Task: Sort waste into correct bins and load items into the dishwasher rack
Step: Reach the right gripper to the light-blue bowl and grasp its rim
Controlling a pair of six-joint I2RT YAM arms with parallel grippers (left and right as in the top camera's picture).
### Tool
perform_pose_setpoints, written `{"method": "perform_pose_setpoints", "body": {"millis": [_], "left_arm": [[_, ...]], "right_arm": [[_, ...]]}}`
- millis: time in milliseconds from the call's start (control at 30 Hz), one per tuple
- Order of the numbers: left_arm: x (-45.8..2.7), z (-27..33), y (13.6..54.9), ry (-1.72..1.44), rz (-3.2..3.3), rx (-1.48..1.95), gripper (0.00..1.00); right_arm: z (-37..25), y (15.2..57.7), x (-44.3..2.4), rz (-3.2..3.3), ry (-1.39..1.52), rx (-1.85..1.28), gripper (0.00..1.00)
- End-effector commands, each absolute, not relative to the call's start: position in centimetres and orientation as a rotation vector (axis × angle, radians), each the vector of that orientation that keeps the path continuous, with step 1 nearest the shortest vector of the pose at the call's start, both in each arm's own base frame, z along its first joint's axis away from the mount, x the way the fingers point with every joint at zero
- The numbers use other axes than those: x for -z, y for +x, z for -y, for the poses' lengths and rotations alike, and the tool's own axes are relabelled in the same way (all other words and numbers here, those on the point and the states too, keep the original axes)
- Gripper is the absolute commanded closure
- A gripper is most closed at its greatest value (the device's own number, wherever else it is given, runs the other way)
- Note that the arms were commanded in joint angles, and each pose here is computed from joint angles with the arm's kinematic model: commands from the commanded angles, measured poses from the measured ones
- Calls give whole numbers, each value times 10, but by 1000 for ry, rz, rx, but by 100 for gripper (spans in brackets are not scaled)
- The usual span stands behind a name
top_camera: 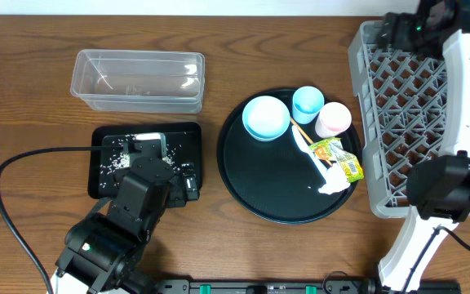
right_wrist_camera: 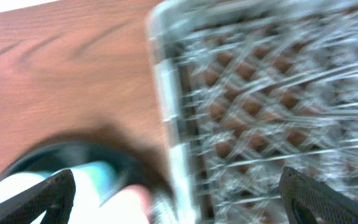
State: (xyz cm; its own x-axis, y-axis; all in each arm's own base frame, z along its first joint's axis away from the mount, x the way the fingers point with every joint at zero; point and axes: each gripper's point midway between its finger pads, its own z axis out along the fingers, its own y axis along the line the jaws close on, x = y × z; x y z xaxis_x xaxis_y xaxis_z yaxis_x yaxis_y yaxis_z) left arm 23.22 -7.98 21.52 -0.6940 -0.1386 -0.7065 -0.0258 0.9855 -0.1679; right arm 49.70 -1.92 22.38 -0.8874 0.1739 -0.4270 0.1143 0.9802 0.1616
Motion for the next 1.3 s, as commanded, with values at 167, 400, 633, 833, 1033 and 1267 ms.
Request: {"method": "perform_pose_setpoints", "body": {"millis": [167, 400, 633, 833, 1033, 1267], "left_arm": [[-221, 77, 234, -120, -2315, 171, 2], [-221, 77, 234, -120, -2315, 171, 2], [-221, 77, 234, -120, -2315, 171, 2], [-221, 77, 234, -120, -2315, 171, 2], [-221, 77, 234, -120, -2315, 171, 2], [-221, 77, 234, -120, -2315, 171, 2]], "right_arm": [[-104, 473, -224, -2734, -142, -172, 1], [-193, 444, -216, -2688, -562, -95, 1], [-255, 433, -169, -2639, -752, -99, 12], [-272, 413, -117, -2679, -831, -93, 12], [-274, 394, -82, -2743, -844, -101, 21], [-269, 377, -49, -2794, -874, -94, 32]]}}
